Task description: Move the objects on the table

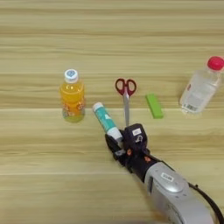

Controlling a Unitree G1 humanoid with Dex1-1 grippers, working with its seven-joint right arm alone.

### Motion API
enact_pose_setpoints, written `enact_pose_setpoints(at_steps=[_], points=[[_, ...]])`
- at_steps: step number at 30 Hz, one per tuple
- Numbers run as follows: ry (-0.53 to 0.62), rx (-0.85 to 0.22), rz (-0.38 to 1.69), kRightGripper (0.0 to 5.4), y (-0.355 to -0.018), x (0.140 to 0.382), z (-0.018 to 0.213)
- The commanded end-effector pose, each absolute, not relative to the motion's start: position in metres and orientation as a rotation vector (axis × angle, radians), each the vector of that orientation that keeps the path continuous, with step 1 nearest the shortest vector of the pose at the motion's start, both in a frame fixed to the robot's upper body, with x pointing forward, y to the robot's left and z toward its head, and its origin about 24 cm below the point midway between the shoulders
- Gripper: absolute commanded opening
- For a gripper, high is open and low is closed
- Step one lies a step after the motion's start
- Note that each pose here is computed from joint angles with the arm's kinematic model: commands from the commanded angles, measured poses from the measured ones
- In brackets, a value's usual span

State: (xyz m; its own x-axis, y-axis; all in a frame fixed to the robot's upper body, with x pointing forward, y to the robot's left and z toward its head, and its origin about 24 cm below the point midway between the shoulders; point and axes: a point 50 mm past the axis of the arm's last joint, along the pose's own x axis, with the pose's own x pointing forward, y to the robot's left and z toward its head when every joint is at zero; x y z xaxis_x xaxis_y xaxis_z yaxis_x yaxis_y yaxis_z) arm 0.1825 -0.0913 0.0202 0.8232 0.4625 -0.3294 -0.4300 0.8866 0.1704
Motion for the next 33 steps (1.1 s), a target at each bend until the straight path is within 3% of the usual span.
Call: enact_pose_setpoints(at_steps=[1,18,33], points=[[0.245,0.067,0.458,1.70,-0.091,0.193,0.041],[0.122,0.016,0.384,1.70,-0.105,0.208,0.057],[0.073,-0.027,0.183,1.70,-0.163,0.229,0.069]])
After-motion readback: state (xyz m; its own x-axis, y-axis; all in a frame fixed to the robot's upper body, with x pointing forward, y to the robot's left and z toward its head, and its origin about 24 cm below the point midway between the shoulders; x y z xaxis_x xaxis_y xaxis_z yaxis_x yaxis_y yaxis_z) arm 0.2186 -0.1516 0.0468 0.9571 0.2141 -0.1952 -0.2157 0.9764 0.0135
